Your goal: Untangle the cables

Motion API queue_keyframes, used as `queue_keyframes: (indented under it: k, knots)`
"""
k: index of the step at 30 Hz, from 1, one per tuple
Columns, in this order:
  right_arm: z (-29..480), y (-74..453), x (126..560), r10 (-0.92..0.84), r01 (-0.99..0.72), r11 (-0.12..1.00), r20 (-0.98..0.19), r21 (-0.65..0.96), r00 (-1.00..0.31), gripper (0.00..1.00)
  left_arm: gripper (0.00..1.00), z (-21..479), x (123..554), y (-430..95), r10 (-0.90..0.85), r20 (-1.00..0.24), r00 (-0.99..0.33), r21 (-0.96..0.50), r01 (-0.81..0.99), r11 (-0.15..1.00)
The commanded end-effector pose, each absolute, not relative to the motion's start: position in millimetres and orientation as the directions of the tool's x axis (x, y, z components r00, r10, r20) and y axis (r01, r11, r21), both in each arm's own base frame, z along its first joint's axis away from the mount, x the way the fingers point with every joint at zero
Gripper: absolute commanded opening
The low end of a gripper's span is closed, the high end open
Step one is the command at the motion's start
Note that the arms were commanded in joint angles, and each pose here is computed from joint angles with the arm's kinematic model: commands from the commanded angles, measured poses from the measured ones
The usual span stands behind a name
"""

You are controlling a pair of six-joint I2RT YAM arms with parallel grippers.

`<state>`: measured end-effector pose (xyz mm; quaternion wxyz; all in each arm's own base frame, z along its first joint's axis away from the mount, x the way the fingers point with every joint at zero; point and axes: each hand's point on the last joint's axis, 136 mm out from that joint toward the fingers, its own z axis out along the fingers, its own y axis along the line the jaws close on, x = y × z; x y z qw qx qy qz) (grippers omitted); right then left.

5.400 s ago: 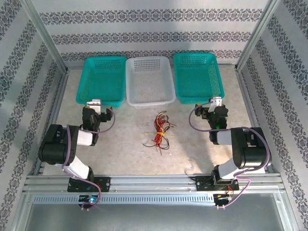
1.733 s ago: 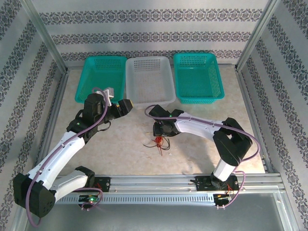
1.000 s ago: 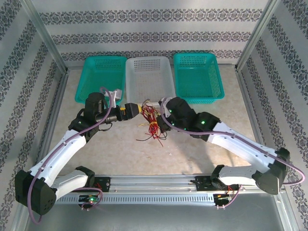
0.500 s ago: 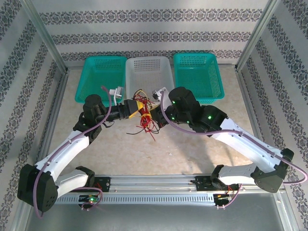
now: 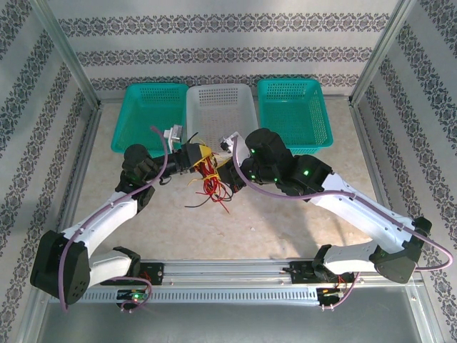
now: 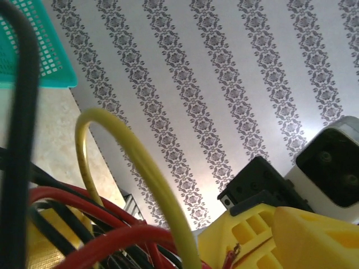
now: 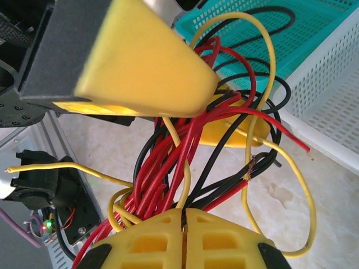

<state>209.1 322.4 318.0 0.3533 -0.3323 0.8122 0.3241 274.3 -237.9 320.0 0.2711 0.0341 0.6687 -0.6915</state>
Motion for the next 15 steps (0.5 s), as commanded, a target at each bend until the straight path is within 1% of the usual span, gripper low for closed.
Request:
queue_keyframes:
  k: [1, 4, 8, 12, 13, 14, 15]
  knots:
    - [339, 324, 209, -0.278, -0.781, 0.553, -0.819, 0.290, -0.501, 0.00, 0.73, 344, 267, -234, -0.327, -0.465, -0.823, -0.868, 0.497, -0.016]
    - [337, 322, 212, -0.271, -0.771, 0.563, -0.815, 0.297, -0.512, 0.00, 0.54, 345, 265, -234, -0.316, -0.463, -0.828, -0.869, 0.494, -0.023]
    - [334, 321, 216, -0.266, -0.757, 0.579, -0.808, 0.302, -0.525, 0.00, 0.40, 347, 265, -233, -0.321, -0.464, -0.826, -0.866, 0.499, -0.032]
    - [331, 319, 221, -0.252, -0.738, 0.604, -0.806, 0.302, -0.536, 0.00, 0.18, 350, 266, -233, -0.324, -0.481, -0.815, -0.856, 0.516, -0.027]
    - [332, 317, 223, -0.245, -0.730, 0.616, -0.809, 0.296, -0.535, 0.03, 0.16, 350, 268, -233, -0.327, -0.483, -0.812, -0.856, 0.517, -0.020]
    - [332, 315, 226, -0.237, -0.721, 0.630, -0.812, 0.290, -0.534, 0.09, 0.13, 349, 271, -232, -0.338, -0.485, -0.807, -0.856, 0.518, -0.009]
    - [332, 310, 229, -0.221, -0.701, 0.656, -0.816, 0.281, -0.534, 0.20, 0.06, 348, 276, -229, -0.358, -0.484, -0.799, -0.857, 0.515, 0.008]
